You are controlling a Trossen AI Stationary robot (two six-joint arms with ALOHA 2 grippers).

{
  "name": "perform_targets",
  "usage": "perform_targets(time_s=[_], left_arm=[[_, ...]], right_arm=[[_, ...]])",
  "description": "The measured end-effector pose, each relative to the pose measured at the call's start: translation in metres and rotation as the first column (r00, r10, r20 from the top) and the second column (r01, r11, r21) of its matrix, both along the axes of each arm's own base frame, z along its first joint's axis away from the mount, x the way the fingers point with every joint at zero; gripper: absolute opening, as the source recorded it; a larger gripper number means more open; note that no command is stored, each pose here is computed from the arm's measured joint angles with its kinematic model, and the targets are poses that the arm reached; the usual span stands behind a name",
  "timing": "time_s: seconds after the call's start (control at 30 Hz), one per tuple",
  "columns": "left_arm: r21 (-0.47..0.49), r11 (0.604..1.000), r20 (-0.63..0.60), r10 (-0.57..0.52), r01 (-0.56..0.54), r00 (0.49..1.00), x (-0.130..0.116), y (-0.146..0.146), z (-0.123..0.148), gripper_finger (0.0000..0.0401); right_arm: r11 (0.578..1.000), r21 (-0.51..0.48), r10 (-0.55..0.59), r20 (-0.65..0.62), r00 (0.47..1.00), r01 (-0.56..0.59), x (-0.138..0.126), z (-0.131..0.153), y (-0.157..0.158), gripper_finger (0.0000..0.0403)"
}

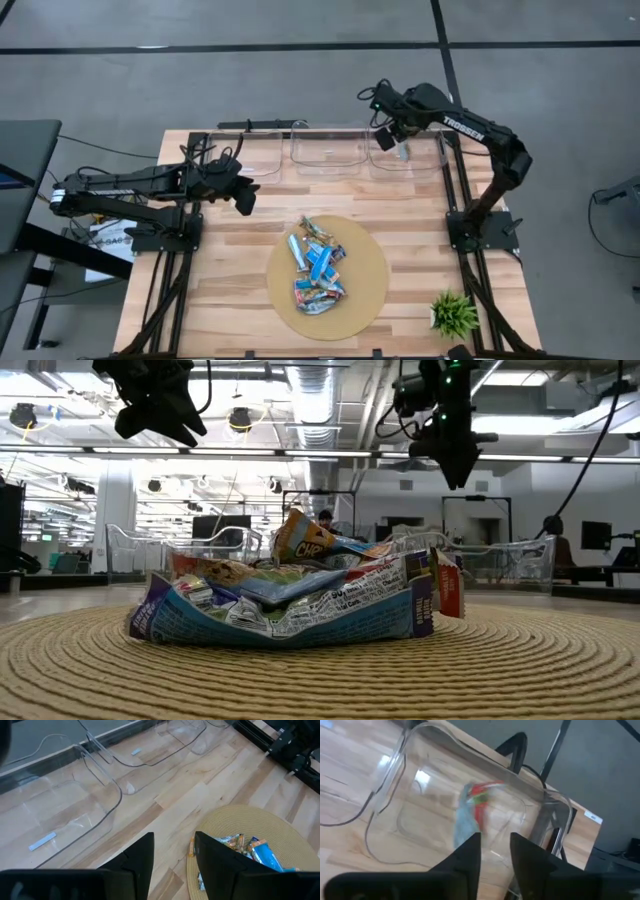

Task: Pick and place Granola Bars by type
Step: Put the red granola bar into the right transparent bin

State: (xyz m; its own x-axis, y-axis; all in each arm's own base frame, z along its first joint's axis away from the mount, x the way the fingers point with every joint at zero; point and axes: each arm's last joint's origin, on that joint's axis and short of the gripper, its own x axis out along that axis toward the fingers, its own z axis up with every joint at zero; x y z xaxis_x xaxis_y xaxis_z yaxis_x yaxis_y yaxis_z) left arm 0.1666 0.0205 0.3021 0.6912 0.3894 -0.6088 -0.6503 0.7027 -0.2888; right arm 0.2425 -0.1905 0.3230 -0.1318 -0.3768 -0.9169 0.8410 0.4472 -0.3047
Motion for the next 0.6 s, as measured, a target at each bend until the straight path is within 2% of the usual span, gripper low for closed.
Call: perform_targets(time_s=[0.17, 0.23, 0.4, 0.6], left_arm=[[0.0, 1.0, 0.0, 0.0, 0.0, 1.0, 0.0, 0.0, 0.0, 0.0135], [0.0, 1.0, 0.0, 0.0, 0.0, 1.0, 0.0, 0.0, 0.0, 0.0135], [0.0, 1.0, 0.0, -0.001, 0.001, 1.0, 0.0, 0.0, 0.0, 0.0135], [-0.011, 1.0, 0.001, -0.013, 0.013, 1.0, 0.0, 0.0, 0.0, 0.0135]], right_arm=[[0.999, 0.035, 0.005, -0.017, 1.0, -0.005, 0.007, -0.011, -0.004, 0.0141], [0.997, 0.066, 0.042, 0.008, 0.999, -0.042, 0.011, -0.012, -0.002, 0.0149], [0.971, 0.114, 0.191, 0.149, 0.97, -0.209, 0.028, -0.006, 0.018, 0.0153], [0.897, 0.151, 0.369, 0.264, 0.891, -0.416, 0.041, 0.011, 0.071, 0.0141]])
